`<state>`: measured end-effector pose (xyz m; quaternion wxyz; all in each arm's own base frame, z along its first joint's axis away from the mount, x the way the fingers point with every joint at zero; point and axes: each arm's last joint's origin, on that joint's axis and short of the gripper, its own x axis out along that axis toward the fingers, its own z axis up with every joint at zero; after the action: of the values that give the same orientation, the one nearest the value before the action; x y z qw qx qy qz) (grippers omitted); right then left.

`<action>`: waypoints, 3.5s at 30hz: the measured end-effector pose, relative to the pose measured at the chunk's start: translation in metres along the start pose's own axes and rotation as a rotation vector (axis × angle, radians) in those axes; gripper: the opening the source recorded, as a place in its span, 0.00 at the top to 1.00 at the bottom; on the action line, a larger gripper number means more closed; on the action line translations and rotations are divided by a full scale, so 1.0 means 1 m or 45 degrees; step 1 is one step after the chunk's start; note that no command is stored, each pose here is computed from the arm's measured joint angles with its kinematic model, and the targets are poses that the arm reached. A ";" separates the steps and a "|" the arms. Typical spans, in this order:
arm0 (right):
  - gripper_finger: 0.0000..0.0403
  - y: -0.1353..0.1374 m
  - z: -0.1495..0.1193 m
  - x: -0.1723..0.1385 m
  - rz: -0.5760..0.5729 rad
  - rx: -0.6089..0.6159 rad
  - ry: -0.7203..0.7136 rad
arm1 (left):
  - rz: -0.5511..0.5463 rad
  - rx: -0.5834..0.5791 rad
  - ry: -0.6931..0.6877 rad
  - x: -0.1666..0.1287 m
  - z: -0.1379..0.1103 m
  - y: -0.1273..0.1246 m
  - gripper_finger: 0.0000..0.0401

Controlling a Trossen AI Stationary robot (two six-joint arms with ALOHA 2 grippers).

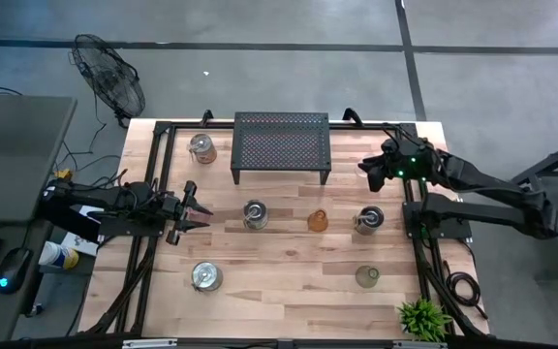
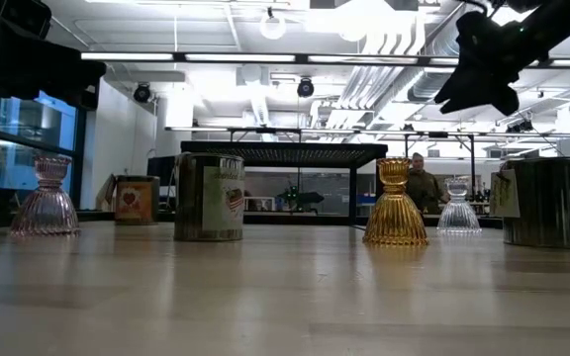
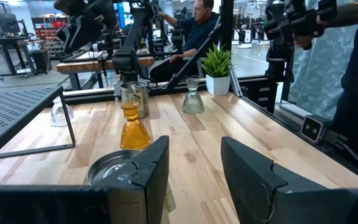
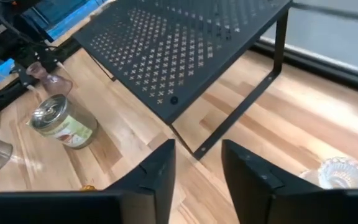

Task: Pick & Place candle stick holders
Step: Put the transparent candle holder on the shelf

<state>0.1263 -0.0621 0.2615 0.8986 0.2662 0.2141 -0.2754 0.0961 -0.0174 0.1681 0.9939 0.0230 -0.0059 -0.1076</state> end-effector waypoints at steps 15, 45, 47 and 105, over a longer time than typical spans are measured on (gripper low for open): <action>0.66 -0.004 0.015 0.017 0.047 0.056 0.050 | 0.000 0.000 0.000 0.000 0.000 0.000 0.64; 0.68 -0.029 0.072 0.038 -0.693 0.181 0.790 | 0.000 0.000 0.000 0.000 0.000 0.000 0.64; 0.68 -0.033 0.072 0.044 -0.709 0.192 0.817 | 0.001 0.000 0.001 0.000 0.000 0.000 0.64; 0.52 -0.087 0.053 0.097 -0.833 0.419 0.988 | 0.000 0.000 0.000 0.000 0.000 0.000 0.64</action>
<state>0.1592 -0.1919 0.2198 0.5671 0.4051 0.5564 -0.4524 0.0961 -0.0174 0.1681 0.9939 0.0230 -0.0059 -0.1075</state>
